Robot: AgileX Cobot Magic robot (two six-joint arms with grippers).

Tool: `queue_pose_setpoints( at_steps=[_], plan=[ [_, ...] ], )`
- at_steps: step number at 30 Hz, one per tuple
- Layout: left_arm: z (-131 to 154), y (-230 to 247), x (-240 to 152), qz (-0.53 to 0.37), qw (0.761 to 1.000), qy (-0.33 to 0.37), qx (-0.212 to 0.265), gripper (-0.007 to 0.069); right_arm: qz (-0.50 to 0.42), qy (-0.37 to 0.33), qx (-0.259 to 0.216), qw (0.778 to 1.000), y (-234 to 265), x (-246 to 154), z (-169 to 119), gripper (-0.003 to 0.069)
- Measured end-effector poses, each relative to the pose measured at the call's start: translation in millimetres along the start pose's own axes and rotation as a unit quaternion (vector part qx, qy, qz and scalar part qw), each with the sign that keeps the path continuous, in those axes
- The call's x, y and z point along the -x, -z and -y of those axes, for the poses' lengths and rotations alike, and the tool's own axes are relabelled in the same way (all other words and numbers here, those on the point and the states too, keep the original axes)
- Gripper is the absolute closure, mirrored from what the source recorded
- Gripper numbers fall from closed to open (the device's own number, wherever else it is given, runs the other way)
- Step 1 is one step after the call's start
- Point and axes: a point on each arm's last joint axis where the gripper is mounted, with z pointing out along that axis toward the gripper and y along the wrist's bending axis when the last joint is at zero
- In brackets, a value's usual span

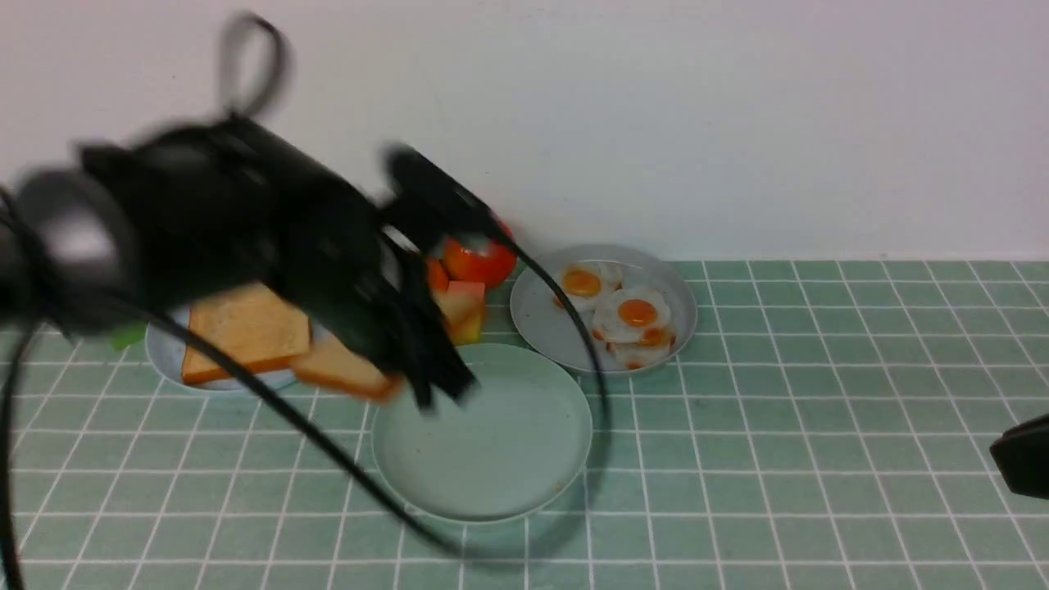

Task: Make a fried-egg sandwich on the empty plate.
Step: Use the left arm to put a slice of bread into the empty plate in the middle, then use the right arm to grab a fried egg

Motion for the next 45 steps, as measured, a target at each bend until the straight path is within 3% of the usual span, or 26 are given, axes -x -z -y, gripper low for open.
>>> queue_pose_setpoints(
  at_steps=[5,12,16,19,24,27,29,31,36,38,45],
  plan=[
    [38.1,-23.2,2.7,-0.003,0.998,-0.056,-0.021,0.0592,0.000,0.001,-0.001,1.000,0.0,0.0,0.1,0.0575],
    [45.6,-49.9,0.0,-0.004,0.997,-0.070,-0.025,0.0587,-0.004,0.001,0.000,1.000,0.0,-0.7,-0.1,0.0568],
    [46.1,-51.7,0.3,-0.001,0.997,-0.070,-0.026,0.0529,-0.008,-0.001,0.002,1.000,0.0,-1.5,-0.3,0.0547],
    [46.1,-51.7,0.7,0.001,0.997,-0.070,-0.026,0.0419,-0.003,-0.010,0.000,1.000,-0.6,-0.2,0.3,0.0498],
    [47.4,-38.8,4.1,0.007,0.998,-0.053,-0.024,0.0160,0.024,-0.023,-0.010,0.999,-11.4,11.9,6.2,0.0351],
    [48.1,-9.9,13.0,0.029,0.999,-0.026,-0.021,0.0115,0.034,-0.041,-0.015,0.998,-22.5,20.2,11.2,0.0319],
    [43.1,27.6,22.1,0.072,0.997,0.021,-0.018,0.0148,0.032,-0.059,-0.017,0.998,-38.7,28.3,17.3,0.0309],
    [34.9,67.8,26.0,0.119,0.990,0.069,-0.015,0.0234,0.027,-0.069,-0.019,0.997,-52.0,33.8,22.3,0.0307],
    [14.0,154.7,-5.0,0.212,0.962,0.172,-0.011,0.0568,-0.016,-0.090,-0.023,0.996,-107.4,56.4,42.4,0.0304],
    [15.3,173.6,-33.0,0.236,0.953,0.190,-0.015,0.0638,-0.037,-0.102,-0.026,0.994,-131.8,69.4,55.3,0.0304],
    [28.5,198.3,-122.4,0.289,0.926,0.242,-0.035,0.0638,-0.071,-0.117,-0.032,0.990,-195.6,97.3,102.0,0.0304]
  ],
)
